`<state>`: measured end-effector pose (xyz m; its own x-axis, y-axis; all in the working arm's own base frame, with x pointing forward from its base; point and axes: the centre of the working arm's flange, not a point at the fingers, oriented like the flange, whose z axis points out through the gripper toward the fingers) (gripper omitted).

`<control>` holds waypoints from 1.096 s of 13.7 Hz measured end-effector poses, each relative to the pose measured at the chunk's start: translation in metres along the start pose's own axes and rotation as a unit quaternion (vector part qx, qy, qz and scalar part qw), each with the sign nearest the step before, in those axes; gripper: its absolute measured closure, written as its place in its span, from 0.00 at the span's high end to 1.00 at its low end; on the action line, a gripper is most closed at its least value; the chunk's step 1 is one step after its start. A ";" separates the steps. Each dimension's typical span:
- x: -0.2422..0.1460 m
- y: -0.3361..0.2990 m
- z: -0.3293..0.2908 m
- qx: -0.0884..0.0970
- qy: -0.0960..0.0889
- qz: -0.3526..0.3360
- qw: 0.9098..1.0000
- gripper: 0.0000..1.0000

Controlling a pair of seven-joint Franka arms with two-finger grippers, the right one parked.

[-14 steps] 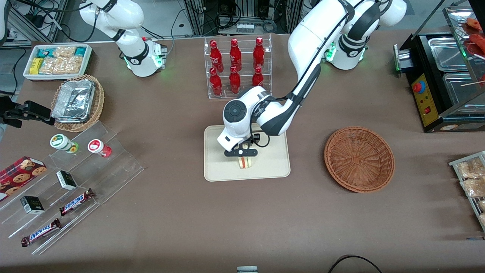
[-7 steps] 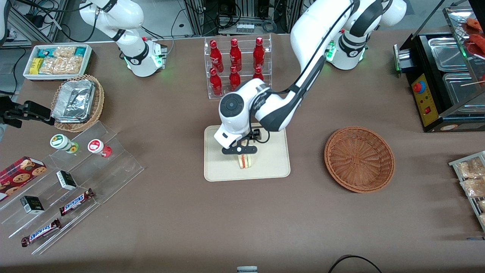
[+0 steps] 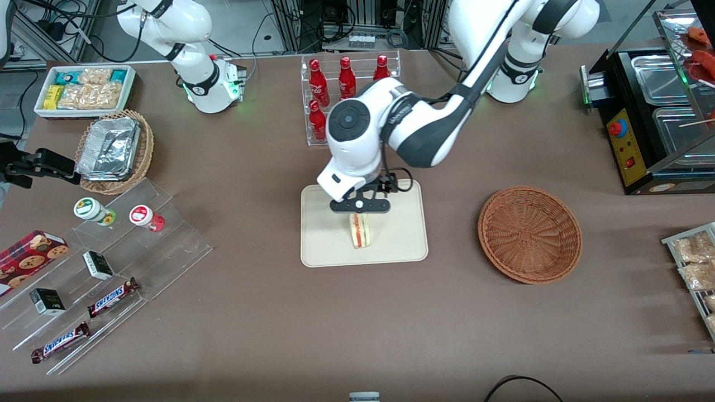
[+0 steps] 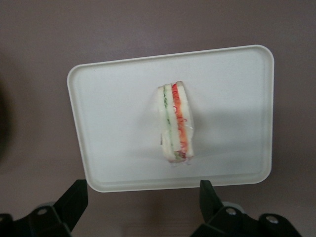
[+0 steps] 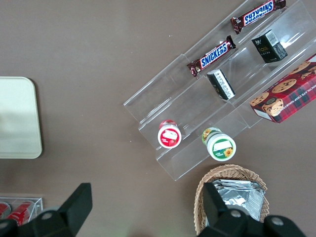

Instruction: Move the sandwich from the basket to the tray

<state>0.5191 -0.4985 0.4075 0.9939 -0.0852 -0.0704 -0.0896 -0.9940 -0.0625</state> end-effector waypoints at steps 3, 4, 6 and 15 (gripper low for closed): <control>0.017 -0.055 -0.012 0.008 -0.011 0.035 0.999 1.00; 0.020 -0.076 -0.018 0.011 -0.015 0.042 0.999 1.00; 0.023 -0.113 -0.024 0.016 -0.024 0.048 0.998 1.00; 0.030 -0.293 -0.067 -0.008 -0.038 0.050 0.998 1.00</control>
<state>0.5797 -0.2139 0.4901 0.9724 -0.1789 -0.1499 -0.1861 -0.9819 -0.0350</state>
